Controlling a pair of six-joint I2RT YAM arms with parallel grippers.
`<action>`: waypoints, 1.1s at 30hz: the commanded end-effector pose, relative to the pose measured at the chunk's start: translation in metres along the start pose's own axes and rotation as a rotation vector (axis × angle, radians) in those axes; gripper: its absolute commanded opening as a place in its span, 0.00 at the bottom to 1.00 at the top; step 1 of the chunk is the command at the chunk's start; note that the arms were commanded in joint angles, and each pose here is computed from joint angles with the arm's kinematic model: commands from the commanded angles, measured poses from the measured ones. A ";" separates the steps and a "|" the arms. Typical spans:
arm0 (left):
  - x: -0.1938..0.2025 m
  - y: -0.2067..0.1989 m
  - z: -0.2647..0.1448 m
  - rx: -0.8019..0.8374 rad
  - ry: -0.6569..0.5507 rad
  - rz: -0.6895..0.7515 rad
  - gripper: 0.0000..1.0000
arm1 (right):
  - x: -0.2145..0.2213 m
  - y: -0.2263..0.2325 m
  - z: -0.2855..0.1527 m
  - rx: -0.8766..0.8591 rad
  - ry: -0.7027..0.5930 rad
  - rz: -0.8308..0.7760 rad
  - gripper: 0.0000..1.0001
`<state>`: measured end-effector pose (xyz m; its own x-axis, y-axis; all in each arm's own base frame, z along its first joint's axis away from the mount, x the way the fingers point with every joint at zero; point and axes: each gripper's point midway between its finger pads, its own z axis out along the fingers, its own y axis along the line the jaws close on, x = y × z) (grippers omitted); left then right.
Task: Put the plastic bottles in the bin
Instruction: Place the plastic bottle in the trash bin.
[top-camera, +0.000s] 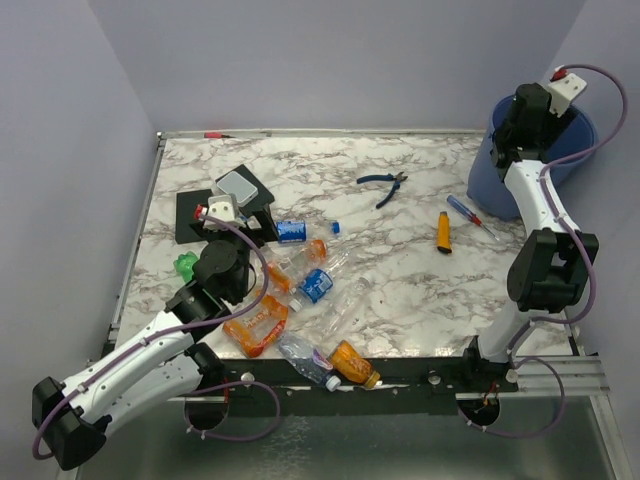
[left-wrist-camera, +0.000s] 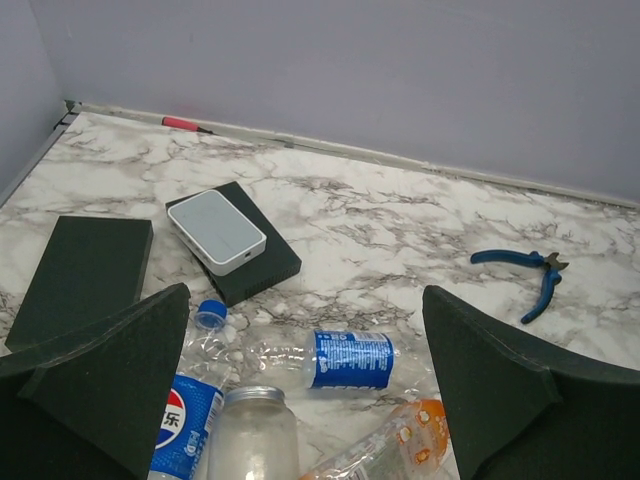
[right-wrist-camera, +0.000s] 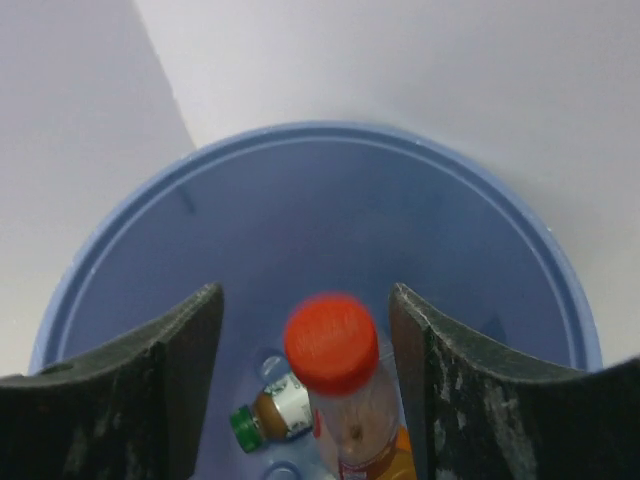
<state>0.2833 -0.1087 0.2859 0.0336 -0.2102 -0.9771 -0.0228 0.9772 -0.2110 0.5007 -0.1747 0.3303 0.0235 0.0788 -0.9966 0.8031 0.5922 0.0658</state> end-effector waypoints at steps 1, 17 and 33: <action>0.002 -0.004 0.001 0.018 0.010 -0.001 0.99 | 0.001 0.009 -0.007 -0.091 0.048 0.055 0.73; 0.007 -0.006 0.003 0.019 0.025 0.019 0.99 | -0.160 0.028 -0.114 -0.544 -0.066 0.523 1.00; 0.019 -0.014 0.010 0.016 0.069 0.035 0.99 | -0.080 0.046 -0.414 -1.493 0.358 0.463 1.00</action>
<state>0.2923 -0.1191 0.2648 -0.0244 -0.1547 -0.9877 -0.0254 0.9877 -0.1541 0.3087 0.1273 0.5137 0.0660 0.5999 -0.7973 -0.4454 0.7328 0.5144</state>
